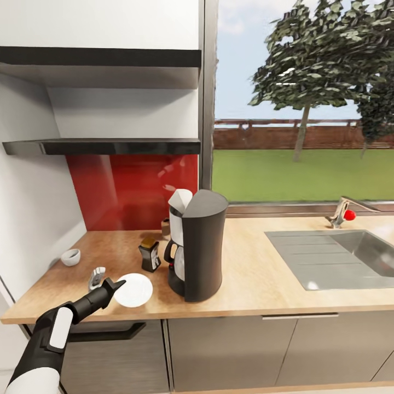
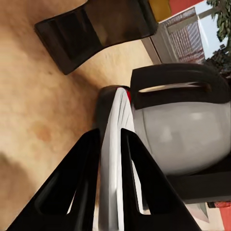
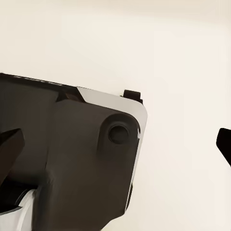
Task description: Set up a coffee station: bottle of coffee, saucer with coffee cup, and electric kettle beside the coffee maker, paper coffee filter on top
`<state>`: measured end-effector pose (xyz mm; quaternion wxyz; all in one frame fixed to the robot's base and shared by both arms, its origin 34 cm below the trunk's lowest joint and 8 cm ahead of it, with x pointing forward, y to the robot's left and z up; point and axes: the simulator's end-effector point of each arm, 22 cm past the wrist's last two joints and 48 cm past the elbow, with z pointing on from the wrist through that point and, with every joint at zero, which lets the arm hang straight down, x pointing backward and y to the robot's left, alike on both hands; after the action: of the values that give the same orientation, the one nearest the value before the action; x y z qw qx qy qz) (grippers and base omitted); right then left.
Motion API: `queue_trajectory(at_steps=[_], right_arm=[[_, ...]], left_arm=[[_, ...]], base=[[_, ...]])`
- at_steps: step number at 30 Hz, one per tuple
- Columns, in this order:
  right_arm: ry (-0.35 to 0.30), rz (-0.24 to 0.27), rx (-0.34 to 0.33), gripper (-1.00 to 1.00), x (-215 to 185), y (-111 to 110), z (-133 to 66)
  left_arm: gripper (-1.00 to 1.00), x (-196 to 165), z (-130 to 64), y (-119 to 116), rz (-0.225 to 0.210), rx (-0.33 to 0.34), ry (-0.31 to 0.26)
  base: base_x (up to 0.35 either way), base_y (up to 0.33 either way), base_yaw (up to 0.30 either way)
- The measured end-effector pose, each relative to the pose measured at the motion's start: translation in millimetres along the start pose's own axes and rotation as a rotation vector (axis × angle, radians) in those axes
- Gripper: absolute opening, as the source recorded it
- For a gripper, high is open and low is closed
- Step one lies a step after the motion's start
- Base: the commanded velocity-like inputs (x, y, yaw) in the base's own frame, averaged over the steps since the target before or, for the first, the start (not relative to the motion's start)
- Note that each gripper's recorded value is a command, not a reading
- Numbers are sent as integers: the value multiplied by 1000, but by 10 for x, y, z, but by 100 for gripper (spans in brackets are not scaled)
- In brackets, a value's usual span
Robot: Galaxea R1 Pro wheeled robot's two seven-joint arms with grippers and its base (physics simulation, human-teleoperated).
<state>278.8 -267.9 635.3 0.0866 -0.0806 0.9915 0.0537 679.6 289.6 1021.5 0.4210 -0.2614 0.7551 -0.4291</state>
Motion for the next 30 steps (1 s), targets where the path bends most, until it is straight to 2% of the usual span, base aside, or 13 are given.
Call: queue_trajectory(at_steps=[8, 30], right_arm=[[0, 0, 0, 100, 3, 1, -1], [1, 0, 0, 100, 3, 0, 0]], left_arm=[[-100, 4, 3, 33, 0, -15, -2], [-100, 172, 49, 48, -18, -17, 16]], base=[[154, 0, 0], [16, -52, 0]])
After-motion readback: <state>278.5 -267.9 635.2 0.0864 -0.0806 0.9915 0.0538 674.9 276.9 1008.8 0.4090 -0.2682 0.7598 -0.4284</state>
